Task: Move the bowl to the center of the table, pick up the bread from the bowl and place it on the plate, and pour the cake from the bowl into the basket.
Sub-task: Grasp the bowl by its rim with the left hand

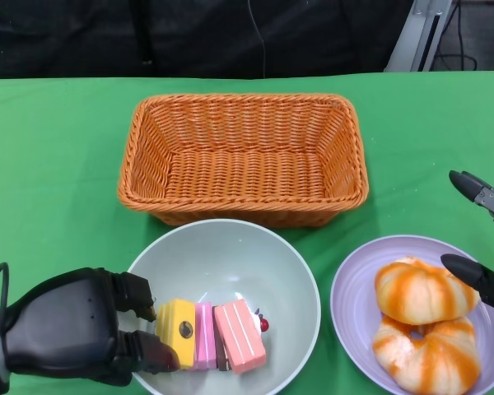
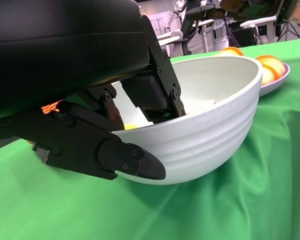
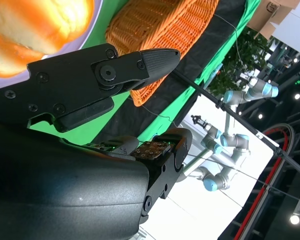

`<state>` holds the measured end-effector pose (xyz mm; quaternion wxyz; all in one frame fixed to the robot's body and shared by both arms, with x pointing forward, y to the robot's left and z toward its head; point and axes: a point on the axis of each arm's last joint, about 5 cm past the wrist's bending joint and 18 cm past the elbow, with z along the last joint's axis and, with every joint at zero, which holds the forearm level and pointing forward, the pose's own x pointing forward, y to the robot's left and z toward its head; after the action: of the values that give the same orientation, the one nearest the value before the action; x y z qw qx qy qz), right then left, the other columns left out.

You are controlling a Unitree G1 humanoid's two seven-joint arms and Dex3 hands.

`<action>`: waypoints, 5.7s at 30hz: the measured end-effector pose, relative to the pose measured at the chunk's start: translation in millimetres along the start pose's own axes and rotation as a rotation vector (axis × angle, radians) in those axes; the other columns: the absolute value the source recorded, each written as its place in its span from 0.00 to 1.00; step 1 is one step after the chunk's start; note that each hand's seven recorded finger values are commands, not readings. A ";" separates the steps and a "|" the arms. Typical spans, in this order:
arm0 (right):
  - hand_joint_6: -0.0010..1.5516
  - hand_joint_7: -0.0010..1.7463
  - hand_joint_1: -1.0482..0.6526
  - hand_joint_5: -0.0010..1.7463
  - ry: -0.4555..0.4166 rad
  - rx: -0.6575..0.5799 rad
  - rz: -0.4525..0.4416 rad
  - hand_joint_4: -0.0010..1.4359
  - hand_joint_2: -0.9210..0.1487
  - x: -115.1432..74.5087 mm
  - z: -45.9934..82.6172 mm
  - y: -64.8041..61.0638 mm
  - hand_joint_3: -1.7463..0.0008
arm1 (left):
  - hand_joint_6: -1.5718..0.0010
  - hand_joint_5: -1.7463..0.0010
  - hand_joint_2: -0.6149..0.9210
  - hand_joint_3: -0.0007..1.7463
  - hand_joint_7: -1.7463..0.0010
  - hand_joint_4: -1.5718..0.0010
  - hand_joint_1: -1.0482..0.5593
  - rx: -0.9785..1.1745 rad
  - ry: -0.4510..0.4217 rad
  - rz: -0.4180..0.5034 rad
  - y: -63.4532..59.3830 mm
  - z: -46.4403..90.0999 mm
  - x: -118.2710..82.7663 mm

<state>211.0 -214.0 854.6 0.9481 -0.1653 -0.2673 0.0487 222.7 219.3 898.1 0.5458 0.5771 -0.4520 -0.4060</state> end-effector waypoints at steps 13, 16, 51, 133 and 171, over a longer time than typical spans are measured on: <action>0.32 0.00 0.26 0.07 0.001 0.003 0.005 0.34 0.00 1.4 0.4 -0.8 0.90 | 0.48 0.78 0.99 0.00 1.00 0.51 0.35 -0.019 -0.005 -0.031 -1.7 -3.3 -1.5; 0.32 0.00 0.27 0.07 0.001 0.004 0.008 0.34 0.00 1.3 0.5 -0.9 0.90 | 0.50 0.78 0.99 0.00 1.00 0.52 0.34 -0.019 -0.005 -0.043 -1.6 -3.8 -2.0; 0.31 0.00 0.26 0.07 0.007 0.030 -0.019 0.35 0.00 -1.1 0.5 -8.6 0.91 | 0.50 0.78 1.00 0.06 0.98 0.53 0.40 0.035 0.054 0.102 -34.7 -4.8 -11.4; 0.34 0.01 0.33 0.07 0.022 0.040 -0.039 0.40 0.00 -4.2 -2.1 -3.2 0.90 | 0.37 0.41 1.00 0.16 0.99 0.64 0.40 -0.017 -0.052 0.184 -24.4 -17.4 -16.6; 0.34 0.00 0.33 0.06 0.022 0.031 -0.042 0.41 0.00 -4.1 -2.1 -2.0 0.90 | 0.32 0.31 1.00 0.06 0.96 0.69 0.43 0.035 0.128 0.274 -41.2 -13.0 -11.2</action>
<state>208.6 -217.2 851.6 0.9542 -0.1458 -0.2593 0.0311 235.5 233.3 857.6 0.6136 0.5440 -0.4979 -0.2821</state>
